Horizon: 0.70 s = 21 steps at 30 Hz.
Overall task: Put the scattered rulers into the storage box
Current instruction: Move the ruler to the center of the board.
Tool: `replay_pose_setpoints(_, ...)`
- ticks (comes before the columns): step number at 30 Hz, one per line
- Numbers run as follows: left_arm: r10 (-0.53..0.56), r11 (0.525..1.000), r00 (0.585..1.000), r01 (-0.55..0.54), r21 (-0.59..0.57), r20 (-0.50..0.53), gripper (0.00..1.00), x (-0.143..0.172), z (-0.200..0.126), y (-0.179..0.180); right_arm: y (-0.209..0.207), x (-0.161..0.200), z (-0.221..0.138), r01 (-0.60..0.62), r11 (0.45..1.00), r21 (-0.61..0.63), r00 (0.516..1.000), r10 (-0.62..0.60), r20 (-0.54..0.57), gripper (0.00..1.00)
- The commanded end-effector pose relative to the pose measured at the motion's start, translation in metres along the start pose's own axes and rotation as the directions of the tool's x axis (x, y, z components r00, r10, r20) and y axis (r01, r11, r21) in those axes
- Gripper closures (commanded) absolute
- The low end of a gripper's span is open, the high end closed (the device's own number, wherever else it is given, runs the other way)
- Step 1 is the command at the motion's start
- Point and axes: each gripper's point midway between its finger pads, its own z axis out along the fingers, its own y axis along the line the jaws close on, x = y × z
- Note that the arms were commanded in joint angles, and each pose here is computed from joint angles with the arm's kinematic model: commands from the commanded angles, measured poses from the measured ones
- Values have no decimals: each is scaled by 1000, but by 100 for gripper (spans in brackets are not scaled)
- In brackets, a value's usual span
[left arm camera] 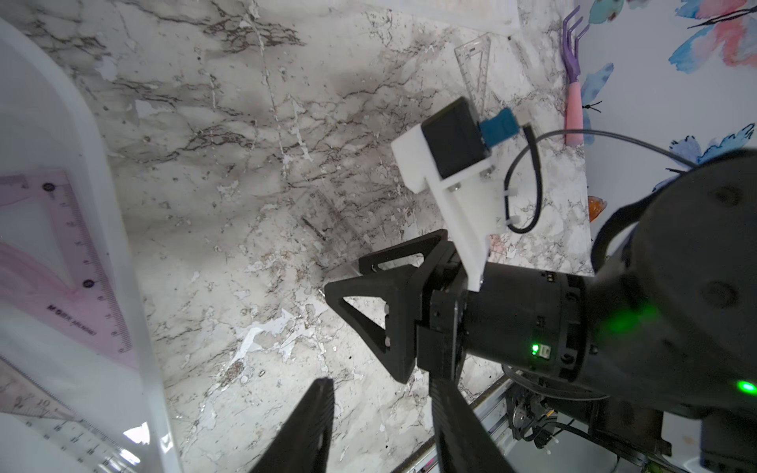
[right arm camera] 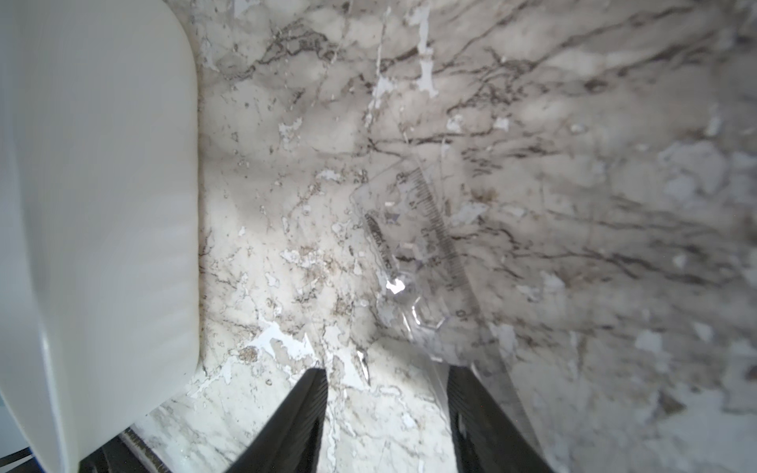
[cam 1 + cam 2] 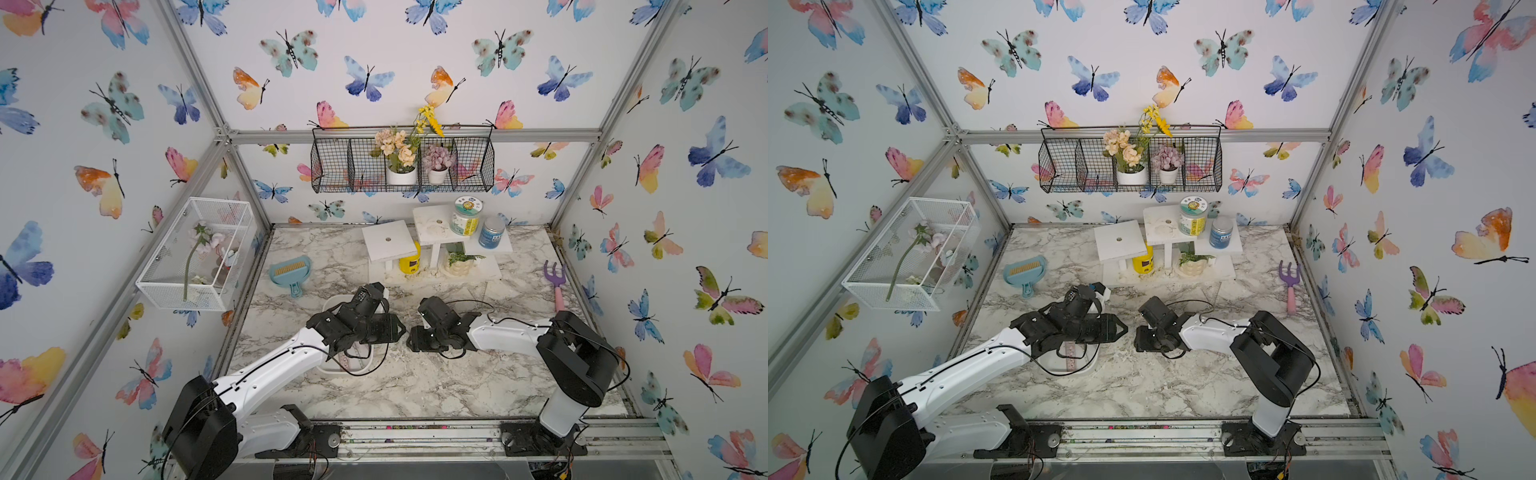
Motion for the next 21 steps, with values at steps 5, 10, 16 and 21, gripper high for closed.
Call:
replay_pose_setpoints(5, 10, 1000, 999, -10, -17, 44, 55, -7, -15, 4, 11, -24, -26, 88, 993, 73, 995, -90, 30, 46)
replay_pose_setpoints(10, 5, 1000, 999, -4, -22, 48, 55, -6, -17, 7, -5, -22, -29, 189, 965, 181, 982, -186, -33, 45)
replay_pose_setpoints(16, -5, 1000, 998, 7, -21, 69, 55, -7, -21, 9, -28, -5, -21, 288, 924, 252, 955, -257, -149, 46)
replay_pose_setpoints(21, -8, 1000, 998, 10, -23, 67, 55, -7, -21, 11, -43, 1, -20, 324, 896, 304, 942, -274, -195, 46)
